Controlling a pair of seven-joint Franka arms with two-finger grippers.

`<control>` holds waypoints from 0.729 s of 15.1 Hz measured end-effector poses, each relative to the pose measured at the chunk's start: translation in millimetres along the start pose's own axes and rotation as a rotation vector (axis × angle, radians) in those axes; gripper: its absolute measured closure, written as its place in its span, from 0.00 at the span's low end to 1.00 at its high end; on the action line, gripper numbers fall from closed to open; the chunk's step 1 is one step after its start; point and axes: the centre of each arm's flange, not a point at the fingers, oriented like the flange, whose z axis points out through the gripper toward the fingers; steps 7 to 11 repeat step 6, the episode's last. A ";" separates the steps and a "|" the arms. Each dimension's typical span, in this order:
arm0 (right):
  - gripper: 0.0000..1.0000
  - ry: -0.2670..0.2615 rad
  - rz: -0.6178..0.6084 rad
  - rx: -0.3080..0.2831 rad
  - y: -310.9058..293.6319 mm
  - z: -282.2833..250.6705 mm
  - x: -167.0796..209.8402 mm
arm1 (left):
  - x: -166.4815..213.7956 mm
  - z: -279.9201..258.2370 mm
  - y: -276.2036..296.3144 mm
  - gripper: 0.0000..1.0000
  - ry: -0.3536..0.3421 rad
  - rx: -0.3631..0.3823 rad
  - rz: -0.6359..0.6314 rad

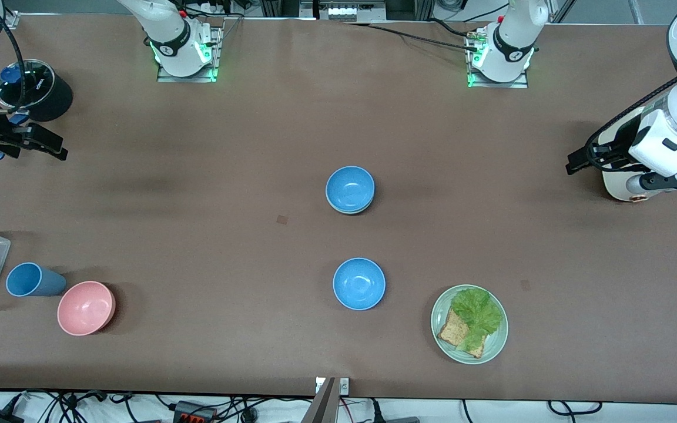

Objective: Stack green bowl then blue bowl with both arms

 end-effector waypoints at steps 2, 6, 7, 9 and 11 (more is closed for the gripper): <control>0.00 0.000 0.000 0.000 0.0 0.0 0.0 | -0.9 0.2 5.0 0.00 0.000 0.004 0.011; 0.00 0.000 0.000 -0.001 0.1 0.0 0.0 | -1.2 1.2 8.3 0.00 -0.001 0.005 0.024; 0.00 0.000 0.000 -0.001 0.1 0.0 0.0 | -1.2 1.2 8.3 0.00 -0.001 0.005 0.024; 0.00 0.000 0.000 -0.001 0.1 0.0 0.0 | -1.2 1.2 8.3 0.00 -0.001 0.005 0.024; 0.00 0.000 0.000 -0.001 0.1 0.0 0.0 | -1.2 1.2 8.3 0.00 -0.001 0.005 0.024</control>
